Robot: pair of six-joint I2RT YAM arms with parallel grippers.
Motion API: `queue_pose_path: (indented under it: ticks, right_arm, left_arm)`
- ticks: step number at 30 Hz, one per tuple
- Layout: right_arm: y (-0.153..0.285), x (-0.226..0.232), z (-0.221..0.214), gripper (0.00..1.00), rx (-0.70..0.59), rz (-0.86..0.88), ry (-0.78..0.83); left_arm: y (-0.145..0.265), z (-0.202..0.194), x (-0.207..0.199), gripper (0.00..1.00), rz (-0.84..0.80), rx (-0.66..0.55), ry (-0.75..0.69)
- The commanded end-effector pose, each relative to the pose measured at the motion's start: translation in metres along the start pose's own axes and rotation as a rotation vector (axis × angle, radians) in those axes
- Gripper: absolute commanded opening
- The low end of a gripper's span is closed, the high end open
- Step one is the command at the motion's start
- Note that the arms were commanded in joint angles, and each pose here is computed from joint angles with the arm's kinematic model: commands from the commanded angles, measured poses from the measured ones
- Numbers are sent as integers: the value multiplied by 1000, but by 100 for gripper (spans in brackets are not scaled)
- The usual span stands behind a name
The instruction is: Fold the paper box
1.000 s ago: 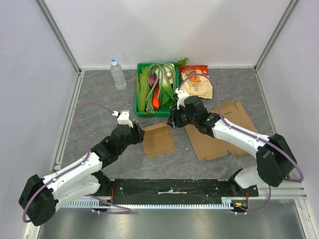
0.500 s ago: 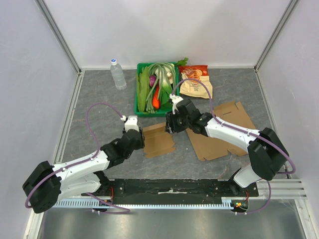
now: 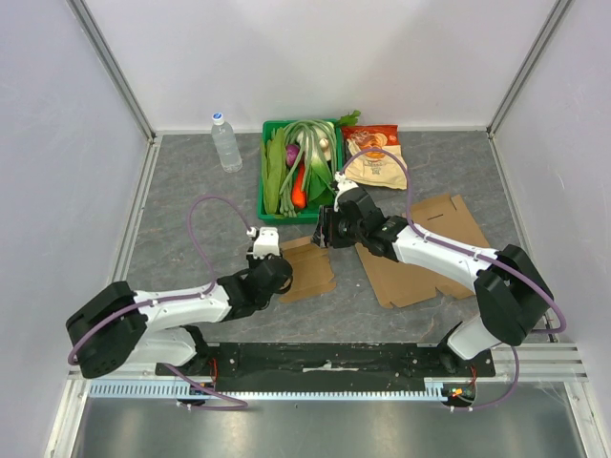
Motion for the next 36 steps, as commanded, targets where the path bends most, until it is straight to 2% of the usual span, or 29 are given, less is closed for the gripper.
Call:
queue_pose_path:
  ticks: [1, 8, 19, 26, 32, 36]
  right_arm:
    - [3, 12, 19, 57, -76, 27, -49]
    - [12, 15, 25, 56, -99, 30, -40]
    - [8, 13, 24, 55, -96, 27, -41]
    - [4, 21, 25, 54, -89, 66, -60]
    - [7, 18, 17, 57, -66, 67, -74]
    - [23, 21, 9, 59, -72, 93, -60]
  left_arm:
    - [-7, 36, 3, 45, 118, -123, 90]
    - [-14, 37, 2, 37, 180, -119, 58]
    - [-18, 38, -2, 25, 190, -132, 41]
    - [-18, 35, -1, 9, 190, -139, 37]
    - [-17, 34, 1, 2, 215, -138, 41]
    - [-18, 33, 4, 2, 244, -128, 44]
Point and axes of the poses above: each gripper's point midway between its finger pads, its own y axis back along the fingers, its own x axis along the line the jaws close on, z = x × y, the point moved 1 cm from there along y, back along the fingers, and after that the axes turned 12 degrees about -y, right-handed, at the moved point
